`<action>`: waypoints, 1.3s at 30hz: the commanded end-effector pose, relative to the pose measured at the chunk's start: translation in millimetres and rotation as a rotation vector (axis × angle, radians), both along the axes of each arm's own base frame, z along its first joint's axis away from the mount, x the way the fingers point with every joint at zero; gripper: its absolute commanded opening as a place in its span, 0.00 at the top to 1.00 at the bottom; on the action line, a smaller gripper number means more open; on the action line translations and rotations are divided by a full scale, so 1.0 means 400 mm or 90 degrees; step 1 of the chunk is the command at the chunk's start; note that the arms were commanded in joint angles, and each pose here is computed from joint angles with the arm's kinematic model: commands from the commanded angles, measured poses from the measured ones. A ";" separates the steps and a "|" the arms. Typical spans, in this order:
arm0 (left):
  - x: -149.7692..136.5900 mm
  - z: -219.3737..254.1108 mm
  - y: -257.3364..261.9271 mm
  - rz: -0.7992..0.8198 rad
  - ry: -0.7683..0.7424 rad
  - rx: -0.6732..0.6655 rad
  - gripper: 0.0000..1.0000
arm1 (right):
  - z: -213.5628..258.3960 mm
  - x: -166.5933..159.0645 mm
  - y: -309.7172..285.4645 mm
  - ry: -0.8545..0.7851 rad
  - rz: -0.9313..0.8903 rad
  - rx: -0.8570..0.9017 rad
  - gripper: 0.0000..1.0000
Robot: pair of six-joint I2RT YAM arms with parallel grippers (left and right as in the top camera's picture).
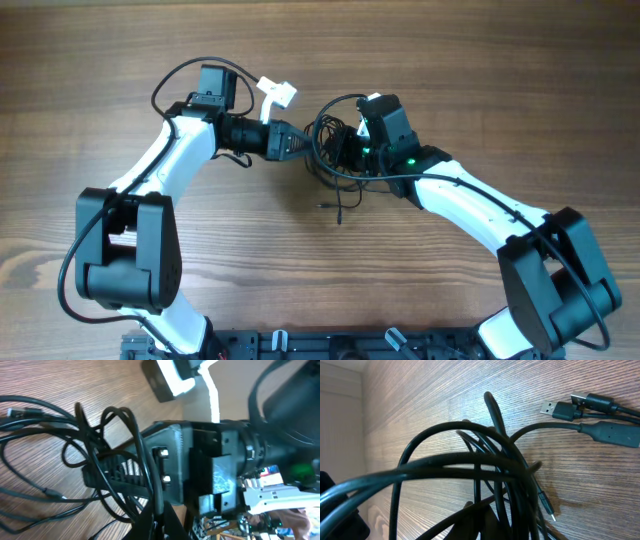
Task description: Untangle cables
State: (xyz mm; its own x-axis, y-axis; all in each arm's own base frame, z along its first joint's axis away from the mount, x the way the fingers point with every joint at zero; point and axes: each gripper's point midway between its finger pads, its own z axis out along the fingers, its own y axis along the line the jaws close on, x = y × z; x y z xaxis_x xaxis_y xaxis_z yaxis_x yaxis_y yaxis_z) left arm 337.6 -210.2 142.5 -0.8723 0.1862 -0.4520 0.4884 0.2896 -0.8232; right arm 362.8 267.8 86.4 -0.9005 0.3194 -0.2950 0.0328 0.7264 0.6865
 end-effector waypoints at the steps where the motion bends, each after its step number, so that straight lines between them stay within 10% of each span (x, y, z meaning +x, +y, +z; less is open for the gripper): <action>1: -0.012 0.037 -0.005 -0.023 -0.021 -0.055 0.96 | 0.028 0.012 -0.004 -0.024 0.007 -0.003 0.93; 9: -0.006 0.028 0.000 -0.016 -0.024 -0.039 0.96 | 0.054 -0.054 0.055 -0.074 0.195 0.031 0.74; 22: 0.019 0.025 0.042 0.016 -0.022 -0.035 0.96 | 0.194 -0.048 -0.061 -0.105 0.153 0.009 0.64; 39: 0.019 0.025 0.042 0.018 -0.017 -0.035 0.96 | 0.147 -0.098 0.027 -0.091 0.217 0.003 0.87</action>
State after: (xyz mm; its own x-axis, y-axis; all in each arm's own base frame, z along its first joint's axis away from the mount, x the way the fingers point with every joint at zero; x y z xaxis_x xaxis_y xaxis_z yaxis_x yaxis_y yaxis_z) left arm 346.3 -193.0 146.5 -0.8740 0.1400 -0.4653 0.4855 0.2879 -0.8254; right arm 320.3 269.0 139.6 -0.9205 0.0281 -0.3897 -0.2653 0.6872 0.6763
